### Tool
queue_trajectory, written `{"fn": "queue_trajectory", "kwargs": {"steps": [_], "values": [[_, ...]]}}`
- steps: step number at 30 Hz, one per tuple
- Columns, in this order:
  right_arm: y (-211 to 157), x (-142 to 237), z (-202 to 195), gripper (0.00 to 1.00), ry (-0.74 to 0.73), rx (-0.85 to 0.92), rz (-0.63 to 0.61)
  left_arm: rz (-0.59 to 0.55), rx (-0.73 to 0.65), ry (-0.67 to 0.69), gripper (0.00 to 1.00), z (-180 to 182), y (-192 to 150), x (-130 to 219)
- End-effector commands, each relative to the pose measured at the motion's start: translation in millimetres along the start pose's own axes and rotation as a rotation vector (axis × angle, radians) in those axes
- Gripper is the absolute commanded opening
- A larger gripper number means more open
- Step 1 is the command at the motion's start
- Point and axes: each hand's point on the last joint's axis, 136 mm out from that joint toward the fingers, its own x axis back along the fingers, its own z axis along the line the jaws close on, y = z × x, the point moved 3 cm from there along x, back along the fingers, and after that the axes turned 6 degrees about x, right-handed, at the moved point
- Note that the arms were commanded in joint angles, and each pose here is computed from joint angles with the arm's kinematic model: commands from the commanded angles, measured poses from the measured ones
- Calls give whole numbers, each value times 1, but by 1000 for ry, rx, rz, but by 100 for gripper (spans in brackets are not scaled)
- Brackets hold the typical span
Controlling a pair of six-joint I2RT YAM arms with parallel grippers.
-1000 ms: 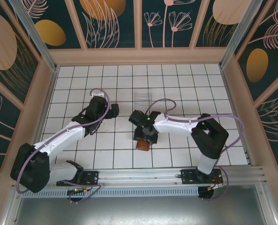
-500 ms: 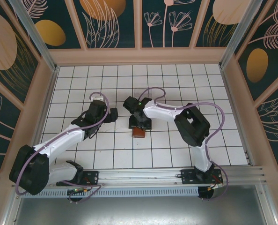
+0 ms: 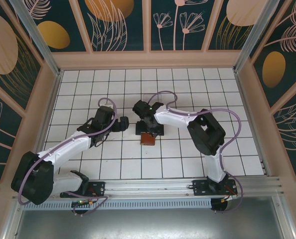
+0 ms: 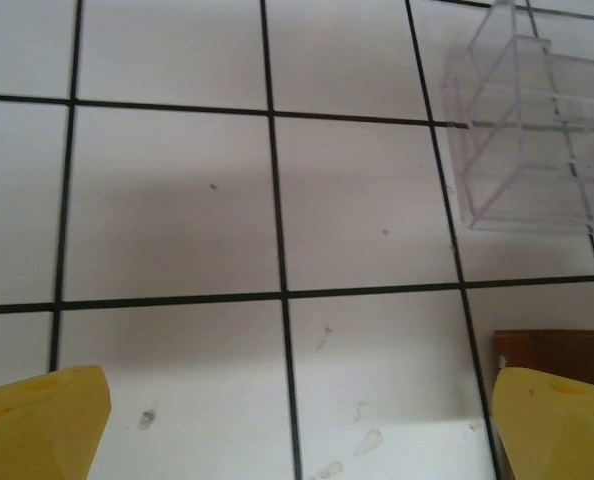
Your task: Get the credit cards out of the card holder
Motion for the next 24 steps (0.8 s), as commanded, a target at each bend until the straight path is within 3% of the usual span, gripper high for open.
{"fn": "queue_trajectory", "kwargs": {"steps": [1, 7, 13, 15, 18, 24], "values": [[8, 31, 3, 92, 89, 82, -84, 49, 37, -117, 95, -21, -3, 0], [10, 42, 0, 90, 195, 291, -151, 133, 72, -229, 90, -37, -14, -7], [5, 53, 4, 75, 289, 594, -222, 207, 116, -286, 87, -47, -23, -14], [4, 53, 0, 68, 318, 658, -252, 220, 131, -291, 83, -48, -25, -16], [11, 57, -8, 63, 333, 753, -315, 206, 150, -268, 70, -45, -24, -16], [6, 60, -17, 63, 354, 1021, -340, 167, 183, -195, 67, -33, -20, -18]]}}
